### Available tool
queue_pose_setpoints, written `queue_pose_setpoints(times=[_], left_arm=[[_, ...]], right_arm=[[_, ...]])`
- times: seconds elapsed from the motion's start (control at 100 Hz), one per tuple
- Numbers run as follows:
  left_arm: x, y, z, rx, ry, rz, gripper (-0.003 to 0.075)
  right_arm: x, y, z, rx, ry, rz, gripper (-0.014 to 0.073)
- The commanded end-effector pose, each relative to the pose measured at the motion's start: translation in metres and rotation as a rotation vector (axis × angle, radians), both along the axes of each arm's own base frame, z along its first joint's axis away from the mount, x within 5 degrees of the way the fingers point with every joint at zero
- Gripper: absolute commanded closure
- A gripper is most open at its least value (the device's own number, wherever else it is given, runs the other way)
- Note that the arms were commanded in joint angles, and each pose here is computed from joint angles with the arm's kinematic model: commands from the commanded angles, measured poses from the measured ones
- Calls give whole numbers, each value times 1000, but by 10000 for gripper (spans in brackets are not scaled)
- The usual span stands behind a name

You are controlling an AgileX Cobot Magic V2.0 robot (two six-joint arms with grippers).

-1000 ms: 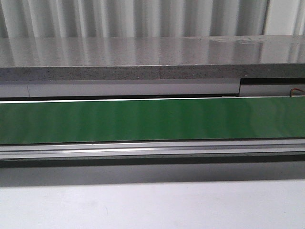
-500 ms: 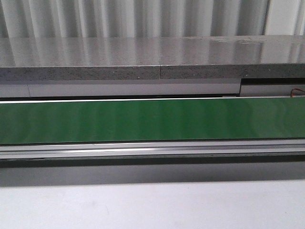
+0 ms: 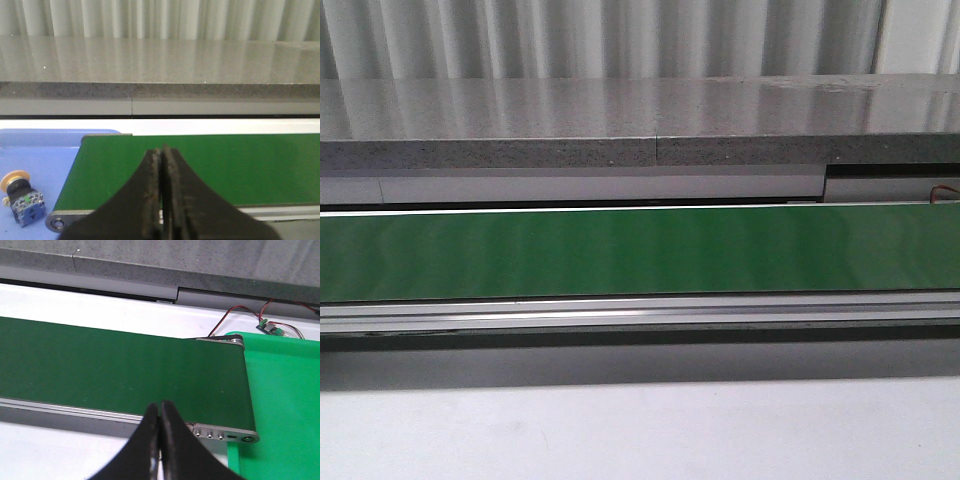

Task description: Move button from right to left

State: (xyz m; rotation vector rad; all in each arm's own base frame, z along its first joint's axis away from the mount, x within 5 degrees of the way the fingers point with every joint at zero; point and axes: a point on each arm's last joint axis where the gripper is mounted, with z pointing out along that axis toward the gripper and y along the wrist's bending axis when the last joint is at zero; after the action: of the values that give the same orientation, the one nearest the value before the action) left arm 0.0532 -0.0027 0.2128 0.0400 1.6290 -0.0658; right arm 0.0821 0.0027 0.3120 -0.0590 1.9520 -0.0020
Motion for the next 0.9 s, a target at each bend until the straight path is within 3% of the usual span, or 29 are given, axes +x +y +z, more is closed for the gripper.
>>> queue_pose_setpoints(times=[0.0,0.27,0.89], left_arm=[[-3,0,11,-17,-135,11,740],[1,3,-5,-12,-164,79,740],[1,3,-4,-16,-176,82,740]], right_arm=[[1,-1,14,-12,-91,-13,663],[1,-1,14,-12,-92,-14,663],[1,-1,14,-12,-92,-14,663]])
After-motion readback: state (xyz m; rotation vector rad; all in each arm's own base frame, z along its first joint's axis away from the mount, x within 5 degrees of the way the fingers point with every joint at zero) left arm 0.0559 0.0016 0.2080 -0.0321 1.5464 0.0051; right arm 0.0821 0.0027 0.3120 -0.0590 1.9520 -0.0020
